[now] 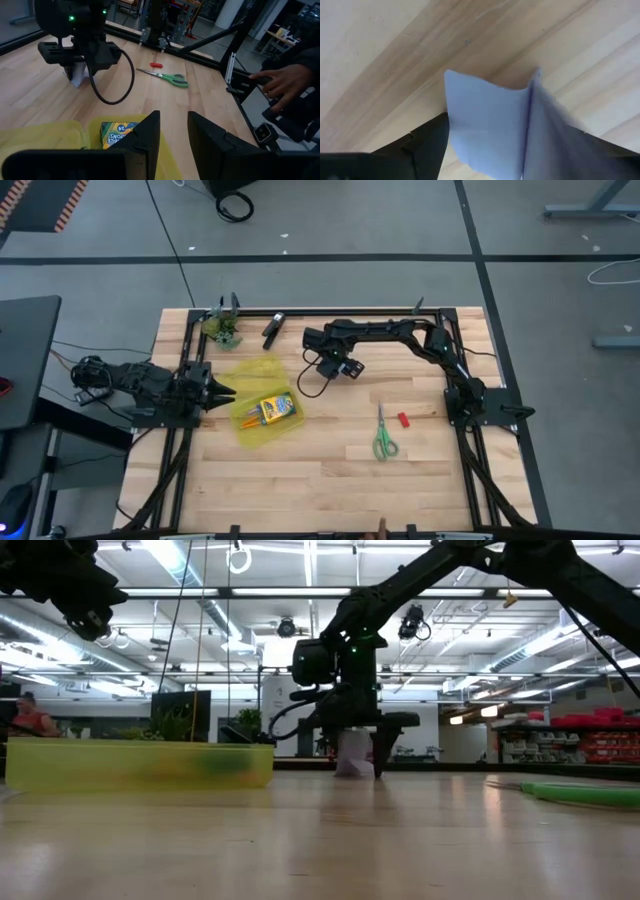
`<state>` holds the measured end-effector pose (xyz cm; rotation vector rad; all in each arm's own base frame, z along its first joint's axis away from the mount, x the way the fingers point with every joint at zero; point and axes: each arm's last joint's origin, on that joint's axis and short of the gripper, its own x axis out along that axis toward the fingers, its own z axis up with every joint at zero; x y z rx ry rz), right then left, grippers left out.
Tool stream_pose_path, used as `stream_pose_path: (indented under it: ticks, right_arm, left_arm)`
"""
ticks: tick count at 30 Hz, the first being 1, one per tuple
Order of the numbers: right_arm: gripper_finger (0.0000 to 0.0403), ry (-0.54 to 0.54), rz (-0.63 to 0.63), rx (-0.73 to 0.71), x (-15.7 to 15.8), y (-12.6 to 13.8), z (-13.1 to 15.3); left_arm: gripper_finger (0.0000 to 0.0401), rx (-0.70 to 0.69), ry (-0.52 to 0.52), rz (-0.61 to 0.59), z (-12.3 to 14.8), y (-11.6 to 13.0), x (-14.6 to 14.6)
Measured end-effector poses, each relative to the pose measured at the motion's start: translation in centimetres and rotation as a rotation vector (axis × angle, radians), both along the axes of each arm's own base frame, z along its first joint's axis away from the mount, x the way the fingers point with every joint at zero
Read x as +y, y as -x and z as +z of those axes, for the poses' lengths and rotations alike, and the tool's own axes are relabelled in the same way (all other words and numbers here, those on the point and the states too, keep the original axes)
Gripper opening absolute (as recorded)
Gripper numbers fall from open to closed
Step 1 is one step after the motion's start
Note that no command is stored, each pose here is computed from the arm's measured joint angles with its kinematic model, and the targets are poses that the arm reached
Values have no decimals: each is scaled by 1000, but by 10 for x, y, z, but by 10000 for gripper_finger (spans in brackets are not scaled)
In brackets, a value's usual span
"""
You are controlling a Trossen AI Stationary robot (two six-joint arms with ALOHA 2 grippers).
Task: Pack school essentials
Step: Put the white sticky notes into the yellow supply box
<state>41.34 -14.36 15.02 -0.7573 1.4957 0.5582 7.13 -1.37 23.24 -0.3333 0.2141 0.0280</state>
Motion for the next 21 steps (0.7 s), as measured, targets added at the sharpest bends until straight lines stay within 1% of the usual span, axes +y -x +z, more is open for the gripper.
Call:
stream_pose_path:
  ticks: [11,16,21]
  right_arm:
    - [293,115,33,27,17,-6,0]
    - [293,132,18,28,22,-8,4]
    - [293,127,-23,-15,21,-12,13]
  left_arm:
    - [107,0,0,0,0,0,0]
    - [107,0,0,0,0,0,0]
    - [107,0,0,0,0,0,0]
